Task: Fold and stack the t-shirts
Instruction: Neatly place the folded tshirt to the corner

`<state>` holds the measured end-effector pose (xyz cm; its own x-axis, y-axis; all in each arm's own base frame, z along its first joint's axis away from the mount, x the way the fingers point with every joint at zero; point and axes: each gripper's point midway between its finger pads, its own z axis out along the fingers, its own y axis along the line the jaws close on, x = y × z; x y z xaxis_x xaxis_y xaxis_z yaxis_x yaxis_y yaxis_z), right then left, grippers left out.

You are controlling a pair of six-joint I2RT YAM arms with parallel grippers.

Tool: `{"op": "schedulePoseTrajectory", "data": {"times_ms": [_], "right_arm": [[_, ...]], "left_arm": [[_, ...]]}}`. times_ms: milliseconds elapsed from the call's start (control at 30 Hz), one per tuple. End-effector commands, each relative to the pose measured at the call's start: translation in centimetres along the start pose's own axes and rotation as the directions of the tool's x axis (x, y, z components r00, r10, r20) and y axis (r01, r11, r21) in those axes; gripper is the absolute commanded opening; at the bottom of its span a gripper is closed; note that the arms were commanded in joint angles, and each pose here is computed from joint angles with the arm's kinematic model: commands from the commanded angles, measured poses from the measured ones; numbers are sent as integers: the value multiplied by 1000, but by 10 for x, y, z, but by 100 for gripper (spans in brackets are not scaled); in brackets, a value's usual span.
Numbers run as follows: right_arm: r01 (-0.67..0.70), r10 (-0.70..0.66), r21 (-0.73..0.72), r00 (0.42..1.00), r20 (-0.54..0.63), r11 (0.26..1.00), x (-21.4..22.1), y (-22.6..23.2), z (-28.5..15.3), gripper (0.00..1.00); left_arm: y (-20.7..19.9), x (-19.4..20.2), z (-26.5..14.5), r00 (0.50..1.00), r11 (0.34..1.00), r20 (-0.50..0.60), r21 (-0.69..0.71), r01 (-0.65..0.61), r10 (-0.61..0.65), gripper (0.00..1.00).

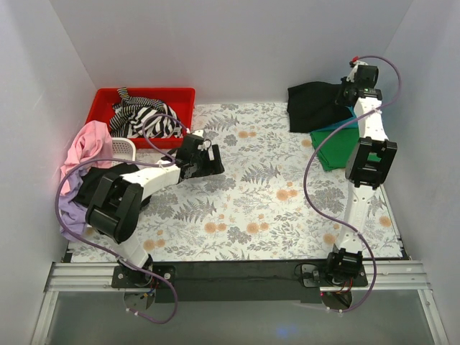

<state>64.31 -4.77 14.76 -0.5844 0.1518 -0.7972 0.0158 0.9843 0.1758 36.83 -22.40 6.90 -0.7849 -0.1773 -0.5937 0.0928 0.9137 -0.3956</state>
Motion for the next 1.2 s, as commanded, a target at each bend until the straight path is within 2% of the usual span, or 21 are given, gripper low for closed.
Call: {"op": "schedulePoseTrajectory", "data": {"times_ms": [0, 33, 167, 267, 533, 667, 833, 867, 933, 967, 1100, 1167], "right_arm": [[50, -67, 113, 986, 151, 992, -48, -25, -8, 1], [66, -99, 175, 977, 187, 982, -59, -36, -13, 1], [86, -163, 255, 940, 299, 963, -97, -51, -29, 1], [76, -190, 341, 930, 314, 937, -104, -71, -29, 1], [-9, -174, 558, 946, 275, 830, -73, -120, -22, 1], [24, -190, 554, 951, 244, 832, -63, -122, -11, 1], [15, -168, 619, 968, 189, 785, -36, -139, -5, 1], [22, -165, 627, 971, 171, 779, -28, -142, 0, 7], [23, -166, 667, 974, 152, 745, -21, -150, -1, 31], [33, -166, 664, 976, 139, 747, -15, -151, 4, 47], [68, -204, 670, 971, 127, 740, -14, -140, 3, 79], [82, -242, 676, 959, 146, 732, -29, -128, -6, 87]], "left_arm": [[-13, -18, -3, 999, 999, 36, 42, -25, 23, 83], [-13, -18, -2, 999, 999, 36, 43, -28, 26, 83], [-13, -16, 2, 999, 999, 25, 42, -25, 24, 82], [-15, -16, 7, 1000, 998, 17, 50, -25, 24, 83], [-15, -13, 13, 1000, 998, -1, 54, -21, 21, 83], [-14, -9, 16, 1000, 998, -15, 53, -20, 21, 83], [-14, -2, 19, 999, 998, -41, 64, -16, 19, 83], [-14, -1, 20, 999, 998, -48, 68, -14, 17, 83], [-14, 1, 20, 998, 997, -56, 70, -15, 19, 83], [-13, 2, 20, 998, 998, -62, 67, -14, 18, 83], [-13, 2, 21, 998, 998, -63, 63, -16, 19, 83], [-13, 3, 21, 998, 998, -63, 62, -15, 19, 83]]}}
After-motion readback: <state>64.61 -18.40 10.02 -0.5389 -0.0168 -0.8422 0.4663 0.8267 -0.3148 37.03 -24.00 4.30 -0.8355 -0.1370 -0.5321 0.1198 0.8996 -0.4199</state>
